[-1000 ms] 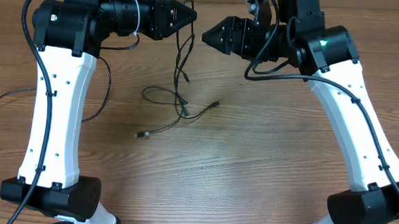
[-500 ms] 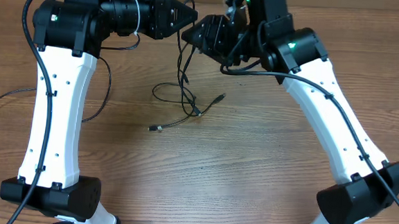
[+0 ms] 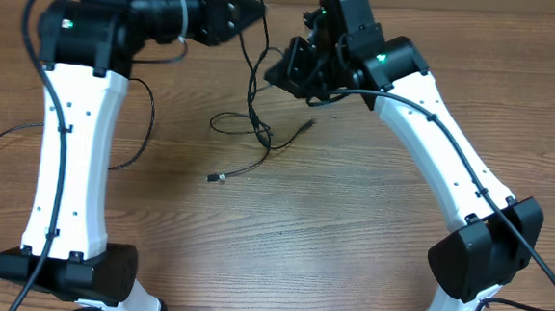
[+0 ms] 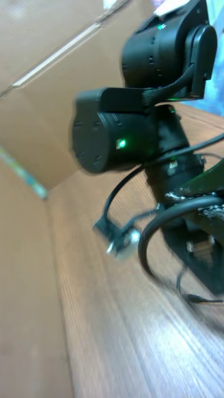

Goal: Untangle cables

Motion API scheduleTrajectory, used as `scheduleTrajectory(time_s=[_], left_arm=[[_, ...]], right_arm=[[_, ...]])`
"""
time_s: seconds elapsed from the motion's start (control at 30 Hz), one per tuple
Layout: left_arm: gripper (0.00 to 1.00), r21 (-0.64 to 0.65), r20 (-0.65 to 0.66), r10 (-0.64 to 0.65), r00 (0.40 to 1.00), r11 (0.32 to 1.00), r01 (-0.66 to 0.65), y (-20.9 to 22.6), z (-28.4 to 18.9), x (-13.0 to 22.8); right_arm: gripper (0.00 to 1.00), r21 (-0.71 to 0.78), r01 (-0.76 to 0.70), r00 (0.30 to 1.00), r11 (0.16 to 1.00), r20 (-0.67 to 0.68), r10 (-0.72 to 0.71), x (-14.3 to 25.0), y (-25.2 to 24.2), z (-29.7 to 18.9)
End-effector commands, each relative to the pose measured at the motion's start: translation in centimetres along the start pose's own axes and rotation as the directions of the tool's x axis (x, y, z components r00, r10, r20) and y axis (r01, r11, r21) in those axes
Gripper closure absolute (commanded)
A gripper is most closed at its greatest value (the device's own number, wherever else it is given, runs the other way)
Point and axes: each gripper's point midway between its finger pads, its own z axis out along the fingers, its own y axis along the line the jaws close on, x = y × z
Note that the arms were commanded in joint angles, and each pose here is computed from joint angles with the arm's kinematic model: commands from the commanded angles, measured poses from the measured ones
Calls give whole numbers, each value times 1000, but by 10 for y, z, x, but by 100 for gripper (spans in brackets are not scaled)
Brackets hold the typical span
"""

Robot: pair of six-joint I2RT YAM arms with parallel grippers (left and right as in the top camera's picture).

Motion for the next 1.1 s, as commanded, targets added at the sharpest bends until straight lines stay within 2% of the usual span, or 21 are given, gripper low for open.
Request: scheduleTrajectory(time_s=[0.0,0.13,0.33,0.47,0.67,0.77,0.87,0.97,1.0,1.03,1.07], left_arm=[[96,40,85,-40,996,999,37,1,-36,-25],[96,72,151,-8,988,997,-3,-3,-74,-43],[96,-8,250,18,968,1000,-17,0,-121,-58],[96,-69,307,39,951,997,-18,3,-152,-62],[96,-147,371,72,926,989,-18,3,-188,-64],[96,-166,385,74,920,986,-10,2,-198,-63],[96,-166,368,48,929,986,15,6,-193,-57],[96,-217,318,36,948,976,36,15,-178,-43],[94,-245,296,24,955,968,52,21,-172,-38],[83,-292,256,-5,967,953,82,29,-159,-27],[76,-320,226,-32,974,941,106,33,-148,-20]], right_arm=[[96,138,57,996,989,64,-66,-22,-38,-16],[96,358,17,991,934,119,-64,-37,-96,-37],[96,593,-109,978,798,207,-20,-56,-187,-68],[96,639,-170,975,750,217,36,-58,-239,-85],[96,648,-289,951,705,279,133,-62,-288,-118],[96,610,-314,944,727,283,169,-64,-295,-126],[96,500,-185,978,846,177,109,-65,-275,-112],[96,438,-115,990,892,126,65,-64,-261,-104],[93,430,-104,992,897,115,59,-62,-259,-102],[77,411,-72,995,909,91,38,-60,-253,-98],[64,403,-58,996,913,81,28,-59,-250,-96]])
